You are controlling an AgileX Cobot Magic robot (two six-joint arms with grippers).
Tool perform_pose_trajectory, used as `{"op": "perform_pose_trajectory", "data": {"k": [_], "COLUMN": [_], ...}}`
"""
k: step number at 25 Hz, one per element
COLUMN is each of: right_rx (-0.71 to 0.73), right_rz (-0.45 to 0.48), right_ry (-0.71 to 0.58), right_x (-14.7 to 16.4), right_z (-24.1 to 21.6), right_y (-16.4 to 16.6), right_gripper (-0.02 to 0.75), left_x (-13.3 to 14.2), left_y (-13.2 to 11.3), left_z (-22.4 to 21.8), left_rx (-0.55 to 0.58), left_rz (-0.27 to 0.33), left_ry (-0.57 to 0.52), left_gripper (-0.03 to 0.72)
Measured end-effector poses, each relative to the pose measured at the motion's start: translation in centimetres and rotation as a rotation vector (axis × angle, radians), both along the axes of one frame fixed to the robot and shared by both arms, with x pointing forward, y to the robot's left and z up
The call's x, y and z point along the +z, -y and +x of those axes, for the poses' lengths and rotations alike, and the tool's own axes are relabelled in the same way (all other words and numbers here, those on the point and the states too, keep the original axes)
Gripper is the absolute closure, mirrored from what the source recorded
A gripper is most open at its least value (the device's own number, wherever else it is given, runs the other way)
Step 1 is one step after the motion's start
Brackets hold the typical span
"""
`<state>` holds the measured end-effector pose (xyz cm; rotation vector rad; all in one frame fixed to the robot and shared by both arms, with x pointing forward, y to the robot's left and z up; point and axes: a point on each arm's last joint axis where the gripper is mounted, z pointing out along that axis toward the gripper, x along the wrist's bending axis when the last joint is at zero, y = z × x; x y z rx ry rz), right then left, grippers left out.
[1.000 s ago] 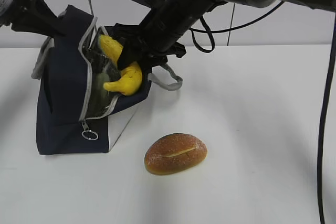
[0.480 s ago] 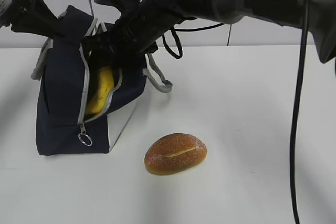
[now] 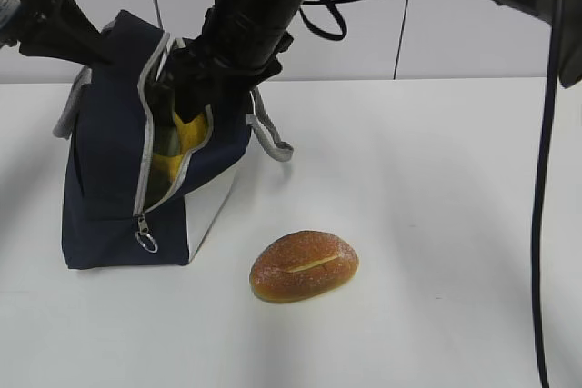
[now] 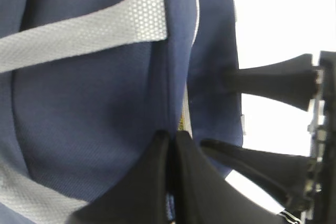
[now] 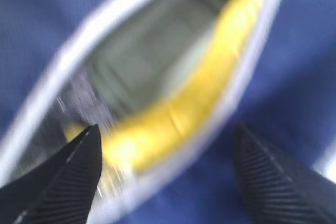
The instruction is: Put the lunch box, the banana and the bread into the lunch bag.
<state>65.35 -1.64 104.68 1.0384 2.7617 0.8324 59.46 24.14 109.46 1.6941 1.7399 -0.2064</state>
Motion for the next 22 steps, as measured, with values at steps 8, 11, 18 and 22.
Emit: {"op": "perform_pose_trajectory", "data": {"k": [8, 11, 18, 22], "right_rx": [-0.042, -0.050, 0.024, 0.110], "right_rz": [-0.095, -0.136, -0.299, -0.368], "right_ry": [0.011, -0.005, -0.052, -0.115], "right_x": [2.6, 2.7, 1.2, -0.8], "right_z": [-1.0, -1.9, -5.2, -7.3], "right_y": [2.0, 2.9, 5.7, 7.0], "right_gripper": [0.169, 0.169, 0.169, 0.169], "left_x": [0.0, 0.0, 0.0, 0.0], "left_y": [0.0, 0.0, 0.0, 0.0], "left_z": [-0.2, -0.2, -0.2, -0.2], "left_rx": [-0.012, -0.012, -0.012, -0.022], "left_rz": [0.000, 0.000, 0.000, 0.005], "left_ry": [-0.015, -0.015, -0.015, -0.007], "left_gripper": [0.687, 0.687, 0.687, 0.687]}}
